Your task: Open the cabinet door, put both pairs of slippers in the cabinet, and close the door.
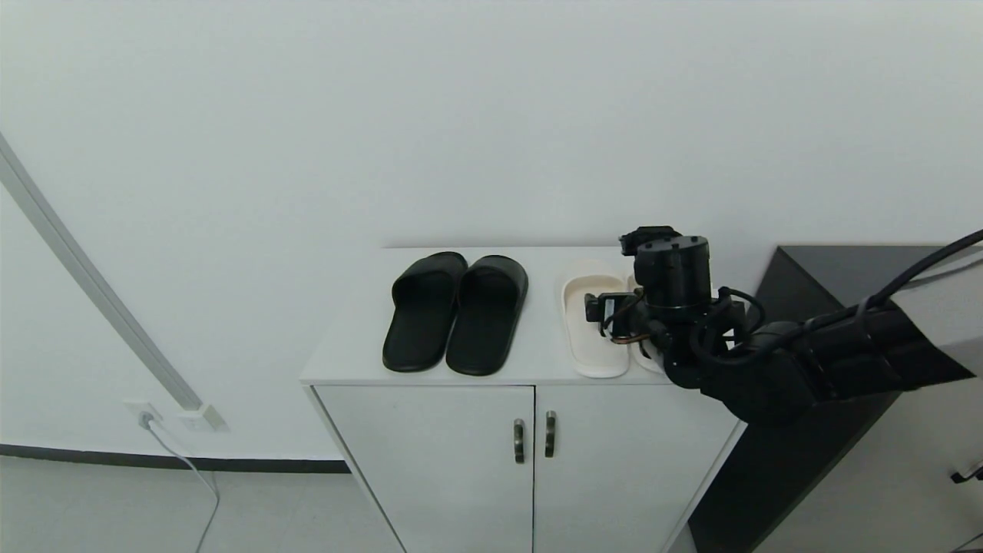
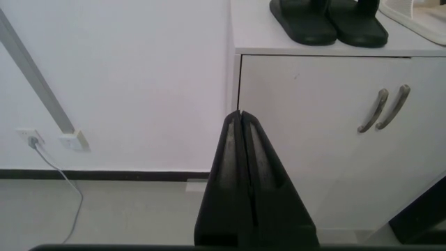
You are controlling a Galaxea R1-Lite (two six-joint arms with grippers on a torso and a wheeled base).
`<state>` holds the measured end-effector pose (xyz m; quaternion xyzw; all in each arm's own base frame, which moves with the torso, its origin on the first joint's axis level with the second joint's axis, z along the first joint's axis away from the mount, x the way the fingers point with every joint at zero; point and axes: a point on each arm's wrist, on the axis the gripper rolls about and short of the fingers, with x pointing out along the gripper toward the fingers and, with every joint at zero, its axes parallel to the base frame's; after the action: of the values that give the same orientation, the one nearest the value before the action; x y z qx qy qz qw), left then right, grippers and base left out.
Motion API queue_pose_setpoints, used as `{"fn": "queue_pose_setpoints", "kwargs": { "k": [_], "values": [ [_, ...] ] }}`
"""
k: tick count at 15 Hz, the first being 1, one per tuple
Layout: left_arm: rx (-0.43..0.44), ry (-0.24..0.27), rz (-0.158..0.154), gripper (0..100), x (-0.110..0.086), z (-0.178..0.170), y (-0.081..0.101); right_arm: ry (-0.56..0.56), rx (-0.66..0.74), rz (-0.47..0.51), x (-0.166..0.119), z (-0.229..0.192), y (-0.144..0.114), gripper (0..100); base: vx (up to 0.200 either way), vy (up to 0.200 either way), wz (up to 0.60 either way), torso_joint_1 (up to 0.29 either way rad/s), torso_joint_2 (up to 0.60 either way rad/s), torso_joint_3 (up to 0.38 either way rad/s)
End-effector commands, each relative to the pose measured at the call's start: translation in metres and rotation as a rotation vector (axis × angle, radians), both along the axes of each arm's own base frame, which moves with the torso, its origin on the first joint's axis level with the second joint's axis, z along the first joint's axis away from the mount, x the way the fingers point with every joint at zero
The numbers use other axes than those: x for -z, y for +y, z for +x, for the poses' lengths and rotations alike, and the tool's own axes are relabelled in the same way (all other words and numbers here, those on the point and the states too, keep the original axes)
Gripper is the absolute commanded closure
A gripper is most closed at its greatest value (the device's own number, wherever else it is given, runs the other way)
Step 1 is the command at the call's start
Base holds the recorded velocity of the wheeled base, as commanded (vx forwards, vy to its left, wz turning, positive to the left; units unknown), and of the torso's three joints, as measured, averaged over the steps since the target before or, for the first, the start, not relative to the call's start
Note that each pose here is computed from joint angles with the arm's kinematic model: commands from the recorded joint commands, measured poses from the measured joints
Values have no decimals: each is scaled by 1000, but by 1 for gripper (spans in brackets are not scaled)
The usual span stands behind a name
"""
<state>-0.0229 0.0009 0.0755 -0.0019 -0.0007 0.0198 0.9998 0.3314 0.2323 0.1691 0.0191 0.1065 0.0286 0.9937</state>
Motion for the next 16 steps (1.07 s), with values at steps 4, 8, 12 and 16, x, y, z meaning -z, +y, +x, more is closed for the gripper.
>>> {"fn": "queue_pose_setpoints", "kwargs": {
  "k": [4,8,12,16],
  "values": [
    [0,1,-4,100,0,0,0,-23,37,-21,14,46,5,0,0,0,0,0,0,0],
    [0,1,-4,100,0,0,0,-46,55,-16,12,68,-2,0,0,0,0,0,0,0],
    [0,1,-4,100,0,0,0,-51,57,-13,9,69,-2,100,0,0,0,0,0,0],
    [0,1,-4,100,0,0,0,-59,51,-10,2,62,-2,100,0,0,0,0,0,0]
  ]
}}
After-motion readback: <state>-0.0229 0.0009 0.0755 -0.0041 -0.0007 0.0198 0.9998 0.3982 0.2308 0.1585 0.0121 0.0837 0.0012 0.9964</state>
